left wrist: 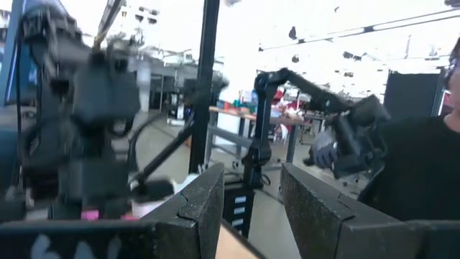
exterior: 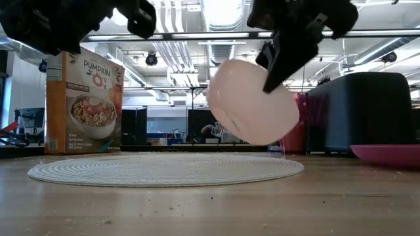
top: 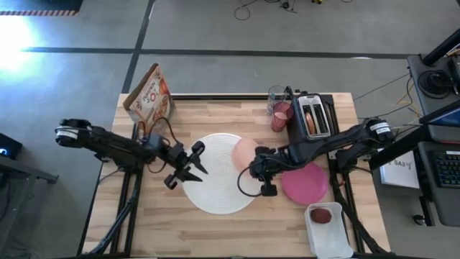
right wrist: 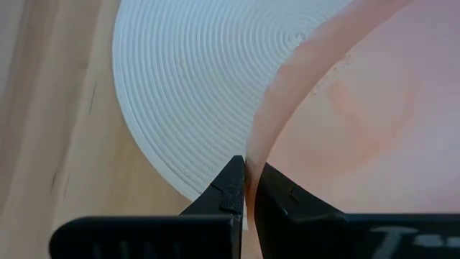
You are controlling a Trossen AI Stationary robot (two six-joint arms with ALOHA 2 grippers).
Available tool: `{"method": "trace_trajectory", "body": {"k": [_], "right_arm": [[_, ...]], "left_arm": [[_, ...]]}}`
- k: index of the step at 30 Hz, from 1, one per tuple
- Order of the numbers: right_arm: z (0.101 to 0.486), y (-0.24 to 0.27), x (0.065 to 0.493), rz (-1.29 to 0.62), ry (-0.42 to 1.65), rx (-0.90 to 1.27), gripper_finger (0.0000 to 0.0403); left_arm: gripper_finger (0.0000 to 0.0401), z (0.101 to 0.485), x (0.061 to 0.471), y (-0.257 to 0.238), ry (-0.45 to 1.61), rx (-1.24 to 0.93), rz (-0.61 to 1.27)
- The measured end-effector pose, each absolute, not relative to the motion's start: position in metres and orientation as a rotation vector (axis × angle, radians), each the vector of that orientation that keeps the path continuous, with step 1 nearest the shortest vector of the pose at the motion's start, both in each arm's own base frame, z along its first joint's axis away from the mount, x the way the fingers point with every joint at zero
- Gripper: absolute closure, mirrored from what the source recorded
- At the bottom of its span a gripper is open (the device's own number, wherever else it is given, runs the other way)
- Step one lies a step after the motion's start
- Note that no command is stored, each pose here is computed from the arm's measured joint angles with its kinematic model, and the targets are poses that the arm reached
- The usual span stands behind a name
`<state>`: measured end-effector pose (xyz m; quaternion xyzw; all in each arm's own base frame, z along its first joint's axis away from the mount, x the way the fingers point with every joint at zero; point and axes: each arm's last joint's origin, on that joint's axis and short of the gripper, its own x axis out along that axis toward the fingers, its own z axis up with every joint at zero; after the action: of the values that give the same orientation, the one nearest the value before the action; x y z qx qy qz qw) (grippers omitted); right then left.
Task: Arrange a breakfast setting
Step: Put the orange bowl on the white placemat
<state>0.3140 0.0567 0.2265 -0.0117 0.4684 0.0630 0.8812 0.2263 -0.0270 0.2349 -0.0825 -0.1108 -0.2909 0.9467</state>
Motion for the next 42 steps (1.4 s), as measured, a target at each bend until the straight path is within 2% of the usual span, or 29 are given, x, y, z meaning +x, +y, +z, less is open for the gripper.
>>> {"method": "trace_trajectory", "body": {"k": [15, 38, 42], "right_arm": [[0.21, 0.058, 0.31, 0.124, 0.984, 0.168, 0.0394], [0.213, 0.059, 0.311, 0.135, 0.973, 0.167, 0.0393], [0.214, 0.059, 0.313, 0.147, 0.946, 0.152, 0.0381]], "left_arm": [[0.0278, 0.243, 0.221, -0.027, -0.26, -0.16, -0.595], [0.0278, 0.242, 0.221, -0.027, -0.248, -0.163, -0.595], [0.0278, 0.241, 0.222, -0.027, -0.243, -0.164, -0.595]]}}
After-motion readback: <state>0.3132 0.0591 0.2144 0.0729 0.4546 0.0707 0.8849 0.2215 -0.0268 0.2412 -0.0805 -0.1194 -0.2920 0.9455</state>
